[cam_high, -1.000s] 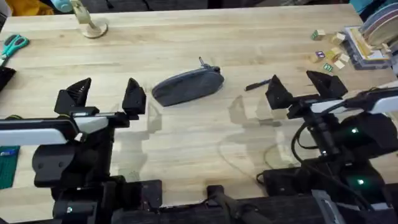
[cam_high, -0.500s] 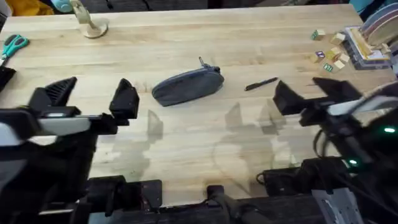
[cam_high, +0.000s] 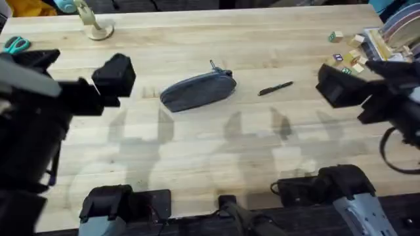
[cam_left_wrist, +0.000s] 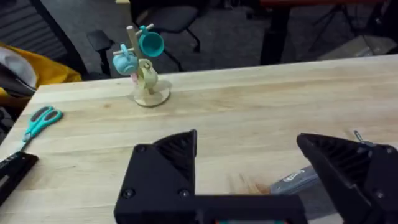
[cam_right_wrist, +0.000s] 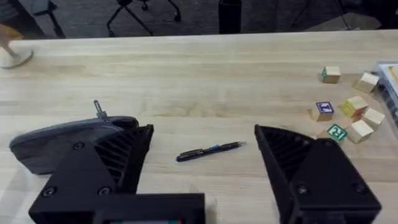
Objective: Unzip the bag, pick up the pens from the table one at a time and place them inside, then zip the bag closed.
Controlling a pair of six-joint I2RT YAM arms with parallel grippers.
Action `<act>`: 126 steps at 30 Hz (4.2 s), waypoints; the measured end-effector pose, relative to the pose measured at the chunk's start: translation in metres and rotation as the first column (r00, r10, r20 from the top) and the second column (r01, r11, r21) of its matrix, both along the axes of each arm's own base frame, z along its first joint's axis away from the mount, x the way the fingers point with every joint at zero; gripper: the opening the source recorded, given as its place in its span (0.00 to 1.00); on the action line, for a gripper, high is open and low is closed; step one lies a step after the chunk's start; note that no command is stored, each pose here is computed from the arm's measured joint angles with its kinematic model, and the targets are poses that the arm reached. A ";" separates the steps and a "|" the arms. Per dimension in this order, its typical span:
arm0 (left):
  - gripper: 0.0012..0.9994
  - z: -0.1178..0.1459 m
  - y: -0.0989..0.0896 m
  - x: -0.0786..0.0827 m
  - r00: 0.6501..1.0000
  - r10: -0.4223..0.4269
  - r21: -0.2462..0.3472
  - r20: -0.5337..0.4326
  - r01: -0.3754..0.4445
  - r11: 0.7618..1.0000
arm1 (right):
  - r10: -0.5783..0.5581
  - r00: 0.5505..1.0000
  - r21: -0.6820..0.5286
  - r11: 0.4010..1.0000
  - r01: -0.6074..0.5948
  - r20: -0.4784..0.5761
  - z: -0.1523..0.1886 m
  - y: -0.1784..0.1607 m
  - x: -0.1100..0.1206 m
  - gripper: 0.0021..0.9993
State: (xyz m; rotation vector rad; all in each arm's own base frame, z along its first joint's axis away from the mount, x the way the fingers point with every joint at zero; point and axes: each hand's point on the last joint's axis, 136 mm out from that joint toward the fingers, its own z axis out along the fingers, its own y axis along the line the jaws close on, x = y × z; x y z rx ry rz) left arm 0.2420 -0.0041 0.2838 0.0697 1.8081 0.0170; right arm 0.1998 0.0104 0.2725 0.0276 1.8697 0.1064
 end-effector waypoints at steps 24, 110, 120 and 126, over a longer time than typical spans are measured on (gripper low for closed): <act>0.99 -0.039 -0.033 0.014 0.856 -0.302 0.273 -0.421 0.436 0.857 | 0.000 0.996 0.000 1.000 0.000 -0.084 0.013 0.000 0.017 1.00; 0.05 -0.201 -0.108 0.065 0.269 -0.790 -0.032 -0.551 0.939 0.342 | 0.000 0.996 0.001 1.000 0.000 -0.094 0.011 0.000 0.016 1.00; 0.04 -0.201 -0.109 0.065 0.269 -0.790 -0.032 -0.551 0.939 0.342 | 0.104 0.984 0.060 0.994 -0.096 -0.143 0.001 0.019 0.018 1.00; 0.04 -0.201 -0.108 0.065 0.269 -0.790 -0.032 -0.551 0.939 0.342 | 0.205 0.947 0.123 0.976 -0.179 -0.246 -0.019 0.037 0.032 1.00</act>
